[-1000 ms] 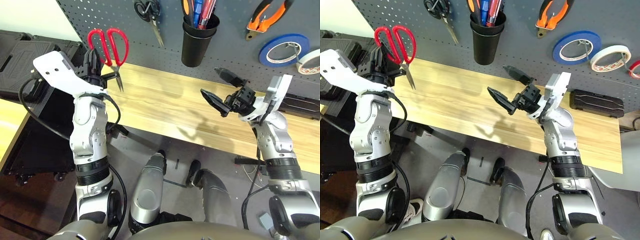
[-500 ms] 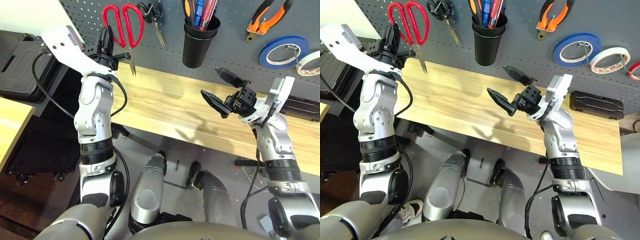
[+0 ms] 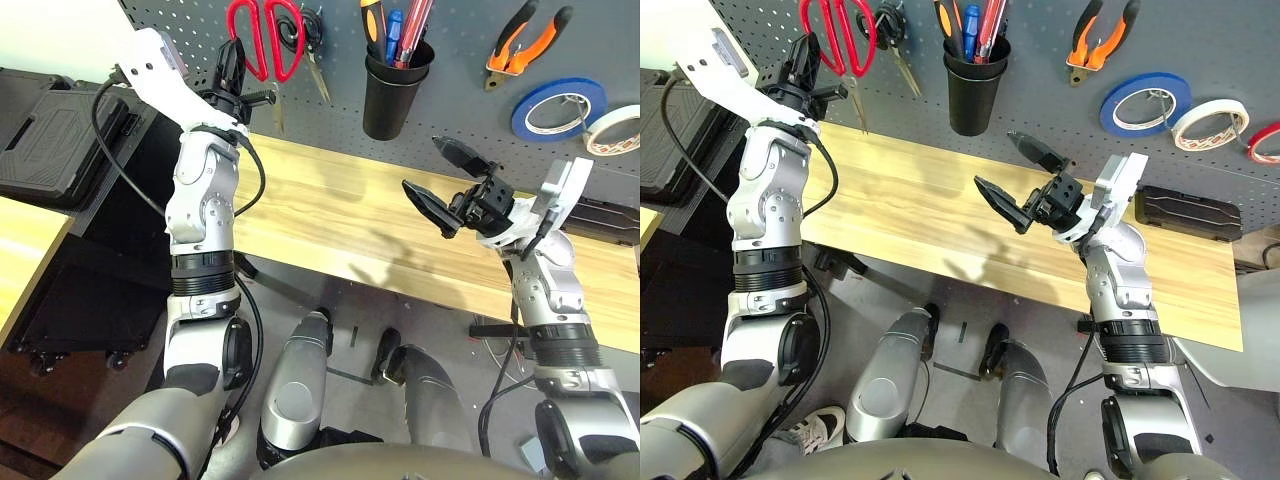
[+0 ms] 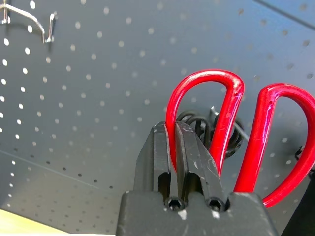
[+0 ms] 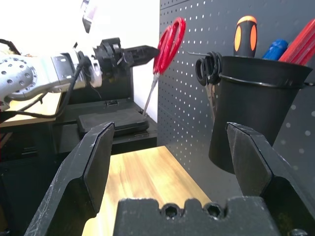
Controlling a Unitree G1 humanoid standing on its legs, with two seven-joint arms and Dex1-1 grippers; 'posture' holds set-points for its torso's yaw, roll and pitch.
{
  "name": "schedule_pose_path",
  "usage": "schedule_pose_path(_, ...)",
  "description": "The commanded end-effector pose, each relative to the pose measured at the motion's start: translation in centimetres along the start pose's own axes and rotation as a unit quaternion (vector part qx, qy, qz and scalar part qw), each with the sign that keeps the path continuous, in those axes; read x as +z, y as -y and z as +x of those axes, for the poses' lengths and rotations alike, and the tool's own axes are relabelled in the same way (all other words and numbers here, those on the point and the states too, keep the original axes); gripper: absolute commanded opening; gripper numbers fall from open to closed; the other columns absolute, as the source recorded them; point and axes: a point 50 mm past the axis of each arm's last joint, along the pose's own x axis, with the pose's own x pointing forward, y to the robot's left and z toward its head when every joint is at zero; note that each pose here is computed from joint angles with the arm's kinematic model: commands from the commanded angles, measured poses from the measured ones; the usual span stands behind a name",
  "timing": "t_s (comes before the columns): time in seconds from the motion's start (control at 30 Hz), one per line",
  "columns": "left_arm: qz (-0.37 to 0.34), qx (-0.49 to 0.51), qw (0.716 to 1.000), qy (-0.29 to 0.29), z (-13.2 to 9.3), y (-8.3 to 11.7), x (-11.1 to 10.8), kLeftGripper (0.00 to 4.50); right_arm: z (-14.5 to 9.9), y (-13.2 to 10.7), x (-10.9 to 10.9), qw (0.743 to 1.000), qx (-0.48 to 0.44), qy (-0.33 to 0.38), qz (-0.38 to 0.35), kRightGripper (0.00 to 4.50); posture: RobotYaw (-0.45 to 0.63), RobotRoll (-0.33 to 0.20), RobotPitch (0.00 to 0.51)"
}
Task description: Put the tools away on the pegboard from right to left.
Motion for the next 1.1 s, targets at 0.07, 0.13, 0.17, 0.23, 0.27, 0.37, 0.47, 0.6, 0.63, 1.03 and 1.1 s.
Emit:
schedule_pose_path(0.07,0.014,-0.005,1.000,0.002,0.5,0.0,0.0,0.02,-0.3,-0.1,0.7,1.000,-0.011,0.010,-0.006,4.50,0.27,0.000,0.228)
schedule_pose_path(0.13,0.016,-0.002,1.000,-0.002,0.7,-0.2,-0.2,0.02,-0.2,-0.1,1.0,1.000,-0.012,0.012,-0.006,4.50,0.27,0.000,0.228)
schedule_pose_path(0.17,0.017,0.000,1.000,-0.004,0.8,-0.3,-0.3,0.02,-0.2,0.0,1.2,1.000,-0.013,0.014,-0.006,4.50,0.26,0.000,0.229)
schedule_pose_path(0.23,0.019,0.001,1.000,-0.007,0.9,-0.4,-0.4,0.02,-0.1,0.1,1.7,1.000,-0.017,0.018,-0.004,4.50,0.26,0.000,0.229)
schedule_pose_path(0.27,0.019,0.001,1.000,-0.008,1.0,-0.5,-0.5,0.02,0.0,0.1,1.9,1.000,-0.019,0.019,-0.004,4.50,0.25,0.000,0.230)
schedule_pose_path(0.37,0.023,0.002,1.000,-0.012,1.2,-0.6,-0.7,0.02,0.0,0.2,2.4,0.999,-0.023,0.022,-0.003,4.50,0.25,0.000,0.230)
schedule_pose_path(0.47,0.024,0.003,1.000,-0.015,1.4,-0.7,-0.9,0.02,0.0,0.2,2.6,0.999,-0.025,0.022,-0.002,4.50,0.24,0.000,0.228)
schedule_pose_path(0.6,0.023,0.005,0.999,-0.024,1.8,-0.8,-1.4,0.02,0.0,0.2,3.0,0.999,-0.029,0.023,-0.004,4.50,0.23,0.000,0.225)
schedule_pose_path(0.63,0.023,0.005,0.999,-0.025,1.9,-0.8,-1.5,0.02,0.0,0.2,3.0,0.999,-0.030,0.023,-0.005,4.50,0.23,0.000,0.225)
schedule_pose_path(1.03,0.048,0.040,0.996,-0.058,2.8,-2.1,-3.0,0.02,0.0,-0.2,3.0,0.999,-0.039,0.024,-0.011,4.50,0.18,0.000,0.216)
schedule_pose_path(1.1,0.055,0.041,0.995,-0.068,2.9,-2.4,-3.3,0.94,0.1,-0.3,3.0,0.999,-0.040,0.024,-0.011,4.50,0.18,0.000,0.216)
